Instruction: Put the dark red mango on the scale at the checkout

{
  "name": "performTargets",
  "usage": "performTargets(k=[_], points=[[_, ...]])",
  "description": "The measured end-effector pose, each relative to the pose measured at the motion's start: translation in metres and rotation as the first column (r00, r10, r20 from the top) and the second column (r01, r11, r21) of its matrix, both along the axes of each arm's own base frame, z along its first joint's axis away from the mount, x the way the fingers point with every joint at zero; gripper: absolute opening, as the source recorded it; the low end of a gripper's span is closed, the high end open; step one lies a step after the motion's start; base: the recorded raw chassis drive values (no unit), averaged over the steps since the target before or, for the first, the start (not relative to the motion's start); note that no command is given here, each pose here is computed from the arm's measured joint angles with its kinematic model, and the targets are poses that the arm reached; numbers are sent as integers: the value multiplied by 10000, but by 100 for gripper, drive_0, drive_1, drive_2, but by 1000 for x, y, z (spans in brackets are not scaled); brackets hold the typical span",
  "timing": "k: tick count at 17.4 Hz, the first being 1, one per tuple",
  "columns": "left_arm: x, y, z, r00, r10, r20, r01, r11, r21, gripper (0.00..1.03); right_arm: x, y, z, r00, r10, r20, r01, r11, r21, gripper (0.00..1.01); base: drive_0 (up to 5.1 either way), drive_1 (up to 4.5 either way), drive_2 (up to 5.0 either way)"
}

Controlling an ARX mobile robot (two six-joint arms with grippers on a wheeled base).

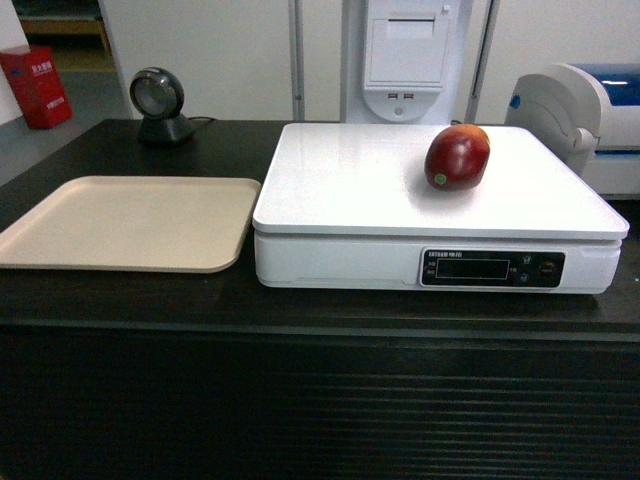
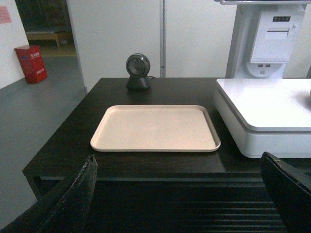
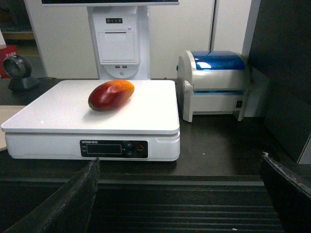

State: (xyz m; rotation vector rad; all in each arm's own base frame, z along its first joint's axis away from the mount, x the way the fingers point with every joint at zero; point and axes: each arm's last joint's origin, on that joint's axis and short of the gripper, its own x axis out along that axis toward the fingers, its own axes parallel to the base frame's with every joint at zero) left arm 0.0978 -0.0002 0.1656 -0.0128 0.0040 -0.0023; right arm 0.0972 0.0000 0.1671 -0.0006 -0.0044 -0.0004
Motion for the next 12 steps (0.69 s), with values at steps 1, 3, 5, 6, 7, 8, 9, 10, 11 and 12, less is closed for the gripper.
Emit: performTargets(k=[1,3,5,6,7,8,9,10,11,12], points=[[0,0,0,10000,4,0,-4,10000,0,99,0,0,0,10000,0,0,0,10000,0,98,0,0,0],[0,0,0,10000,4,0,-4,10000,0,97,0,0,0,10000,4,0,-4,10000,0,98,0,0,0],[0,0,0,10000,0,0,0,10000,0,98,0,0,0,10000,0,0,0,10000,0,98,0,0,0],[0,0,0,10000,0,0,0,10000,0,98,0,0,0,10000,0,0,0,10000,0,98,0,0,0],[0,0,0,10000,4,0,-4,10000,0,98,0,0,0,10000,0,0,0,10000,0,98,0,0,0],[0,0,0,10000,4,0,-4,10000,0,98,0,0,0,10000,4,0,-4,10000,0,98,0,0,0],[0,0,0,10000,4,0,-4,10000,0,98,0,0,0,10000,0,0,0,10000,0,98,0,0,0],[0,0,0,10000,4,0,-4,10000,0,98,0,0,0,10000,0,0,0,10000,0,98,0,0,0],[0,0,0,10000,4,0,-4,10000,0,98,0,0,0,10000,0,0,0,10000,0,98,0,0,0],[0,0,0,10000,4,0,-4,10000,0,98,0,0,0,10000,4,4,-4,10000,0,98,0,0,0]])
